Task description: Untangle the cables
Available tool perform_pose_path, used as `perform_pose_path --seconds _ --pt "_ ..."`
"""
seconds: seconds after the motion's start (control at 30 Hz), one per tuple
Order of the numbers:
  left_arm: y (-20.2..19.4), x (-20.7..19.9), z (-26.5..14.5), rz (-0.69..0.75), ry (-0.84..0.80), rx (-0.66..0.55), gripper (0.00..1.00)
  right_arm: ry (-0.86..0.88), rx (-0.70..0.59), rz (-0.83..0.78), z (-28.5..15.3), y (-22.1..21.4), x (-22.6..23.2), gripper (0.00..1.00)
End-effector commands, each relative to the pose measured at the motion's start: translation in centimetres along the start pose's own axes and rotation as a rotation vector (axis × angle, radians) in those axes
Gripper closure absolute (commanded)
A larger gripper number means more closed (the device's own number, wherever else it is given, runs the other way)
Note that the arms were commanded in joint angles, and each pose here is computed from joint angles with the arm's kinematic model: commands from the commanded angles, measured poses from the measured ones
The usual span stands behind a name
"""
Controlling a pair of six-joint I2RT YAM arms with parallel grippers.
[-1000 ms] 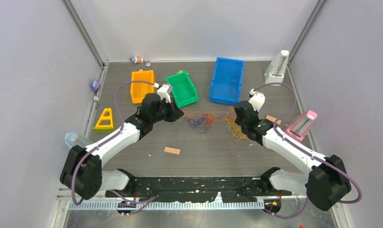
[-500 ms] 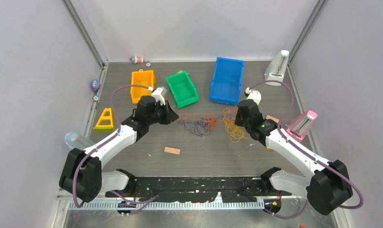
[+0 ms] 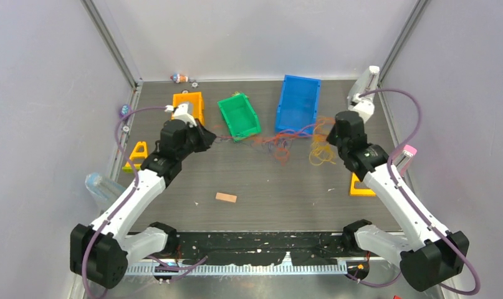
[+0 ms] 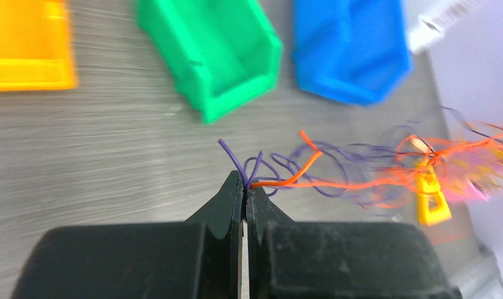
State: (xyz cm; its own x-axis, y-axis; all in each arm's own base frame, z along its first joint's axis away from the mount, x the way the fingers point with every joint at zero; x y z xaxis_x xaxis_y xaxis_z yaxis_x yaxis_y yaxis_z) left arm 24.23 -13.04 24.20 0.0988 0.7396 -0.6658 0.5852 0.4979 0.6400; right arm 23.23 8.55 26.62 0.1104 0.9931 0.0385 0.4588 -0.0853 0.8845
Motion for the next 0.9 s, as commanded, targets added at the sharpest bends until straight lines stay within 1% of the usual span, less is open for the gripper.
perform_pose_path --seconds 0.0,0.03,0.07,0.1,0.17,0.23,0.3,0.4,0.43,0.47,0.5,0.53,0.57,0.6,0.63,0.67,0.77,0.87 --pt "0.5 4.4 -0.8 -0.038 0.275 -0.104 1.00 -0.245 -0.004 0.022 0.1 0.9 -4.2 0.95" --pt "0.4 4.3 -0.6 -0.037 0.241 -0.090 1.00 -0.146 -0.011 0.026 0.2 1.0 -3.4 0.95" --pt "0.1 4.1 -0.3 -0.036 0.197 -0.071 1.00 -0.092 -0.004 0.000 0.4 0.7 -3.1 0.95" --pt "-0.2 3.6 -0.1 -0.027 0.122 -0.031 1.00 -0.007 -0.013 0.003 0.4 0.8 -2.4 0.94" --pt "-0.4 2.9 0.3 -0.009 0.064 0.011 1.00 0.087 -0.009 -0.001 0.4 0.5 -1.7 0.94" --pt "-0.5 2.2 0.6 0.027 0.054 0.046 1.00 0.139 0.004 -0.002 0.5 0.2 -1.3 0.93" --pt "-0.6 1.7 0.7 0.053 0.067 0.062 1.00 0.154 0.019 -0.003 0.5 0.0 -1.2 0.93" --pt "-0.4 2.2 0.5 0.046 0.137 0.028 1.00 0.102 0.023 0.004 0.3 -0.2 -1.7 0.91" --pt "-0.3 2.4 0.3 0.046 0.163 0.009 1.00 0.060 0.026 0.003 0.2 -0.3 -2.1 0.84" --pt "-0.2 2.4 0.1 0.048 0.170 0.002 1.00 0.046 0.024 0.005 0.1 -0.3 -2.2 0.75" --pt "-0.2 2.4 0.0 0.051 0.167 -0.003 0.98 0.023 0.032 0.001 0.0 -0.5 -2.5 0.34" --pt "-0.1 2.3 -0.2 0.059 0.160 -0.005 0.87 0.014 0.044 -0.003 0.0 -0.8 -2.6 0.15" --pt "-0.1 2.1 -0.2 0.068 0.143 0.004 0.71 0.026 0.050 -0.018 0.0 -1.0 -2.6 0.00" --pt "-0.2 1.9 -0.2 0.078 0.116 0.022 0.49 0.046 0.052 -0.035 0.1 -1.2 -2.5 0.02" --pt "-0.3 1.8 -0.2 0.083 0.096 0.039 0.37 0.128 0.054 -0.073 0.1 -1.4 -2.1 0.04" --pt "-0.4 1.7 -0.2 0.082 0.086 0.047 0.33 0.180 0.055 -0.090 0.3 -1.8 -1.7 0.04" --pt "-0.8 2.0 0.0 0.087 0.081 0.072 0.32 0.444 0.073 -0.167 0.4 -2.8 0.4 0.04" --pt "-1.0 2.2 0.1 0.088 0.092 0.094 0.32 0.602 0.081 -0.258 0.3 -3.3 3.6 0.01"
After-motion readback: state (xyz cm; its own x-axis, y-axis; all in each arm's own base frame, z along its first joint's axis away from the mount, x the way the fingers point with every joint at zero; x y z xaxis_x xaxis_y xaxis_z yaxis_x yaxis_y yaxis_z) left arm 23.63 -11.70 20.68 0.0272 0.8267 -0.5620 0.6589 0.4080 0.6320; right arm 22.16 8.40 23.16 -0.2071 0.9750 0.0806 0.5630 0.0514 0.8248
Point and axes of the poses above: each gripper's point midway between its finger pads, its own z axis out along the fingers, its own x axis along the line the jaws close on, y = z × x, the point moved 10 cm from there along -z, back along the fingers, and after that the axes turned 13 degrees about -z, right-handed, at the moved point
